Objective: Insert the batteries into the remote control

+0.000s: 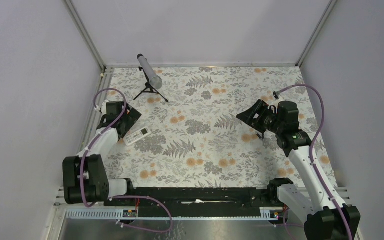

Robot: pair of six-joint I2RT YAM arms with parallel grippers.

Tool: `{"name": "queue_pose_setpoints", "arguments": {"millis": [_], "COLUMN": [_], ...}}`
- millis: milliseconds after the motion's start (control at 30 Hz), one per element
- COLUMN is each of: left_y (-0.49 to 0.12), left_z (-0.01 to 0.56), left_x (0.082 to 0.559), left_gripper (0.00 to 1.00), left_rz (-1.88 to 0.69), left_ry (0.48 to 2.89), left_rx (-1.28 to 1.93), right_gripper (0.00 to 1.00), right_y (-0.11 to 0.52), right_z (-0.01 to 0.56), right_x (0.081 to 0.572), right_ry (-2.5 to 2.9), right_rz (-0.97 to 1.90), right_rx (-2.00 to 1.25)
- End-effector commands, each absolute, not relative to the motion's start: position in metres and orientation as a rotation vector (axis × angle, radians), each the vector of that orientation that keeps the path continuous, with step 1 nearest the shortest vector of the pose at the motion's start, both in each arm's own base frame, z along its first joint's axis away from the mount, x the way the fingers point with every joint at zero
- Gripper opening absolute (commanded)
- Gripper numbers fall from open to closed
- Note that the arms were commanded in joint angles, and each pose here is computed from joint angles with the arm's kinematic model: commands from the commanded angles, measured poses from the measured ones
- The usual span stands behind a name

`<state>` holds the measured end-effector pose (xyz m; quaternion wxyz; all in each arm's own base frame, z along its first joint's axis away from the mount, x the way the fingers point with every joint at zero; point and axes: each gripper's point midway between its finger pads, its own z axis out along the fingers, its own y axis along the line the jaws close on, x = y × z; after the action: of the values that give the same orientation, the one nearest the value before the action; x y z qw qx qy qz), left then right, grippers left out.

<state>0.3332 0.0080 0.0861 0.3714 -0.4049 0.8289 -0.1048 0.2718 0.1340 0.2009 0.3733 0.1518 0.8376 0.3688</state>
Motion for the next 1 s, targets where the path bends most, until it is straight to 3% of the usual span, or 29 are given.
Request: {"name": "queue_pose_setpoints", "arguments": {"millis": [0,200,567,967], "left_y": [0.018,0.016,-0.002,-0.039], "left_z": [0.093,0.07,0.037,0.032], "left_x": [0.366,0.369,0.326,0.284], "left_gripper": [0.98,0.97,0.88,0.89], "left_rz": [-0.26,-0.251,-0.293,-0.21], "left_ry": [2.038,2.096,2.222,2.336], "left_rx": [-0.989,-0.966,-1.134,-1.046], "right_gripper": [0.75,0.75,0.75,0.76], "right_y": [0.136,0.136,0.136,0.135], "right_z": [0.203,0.201,0.196,0.195], "right_x": [0.27,0.267,0.264,0.252], "right_ry": [2.137,2.132,2.132,2.096], "right_rz": [0.962,0.963,0.977,0.993], "right_rx": [0.364,0.36,0.375,0.386]}}
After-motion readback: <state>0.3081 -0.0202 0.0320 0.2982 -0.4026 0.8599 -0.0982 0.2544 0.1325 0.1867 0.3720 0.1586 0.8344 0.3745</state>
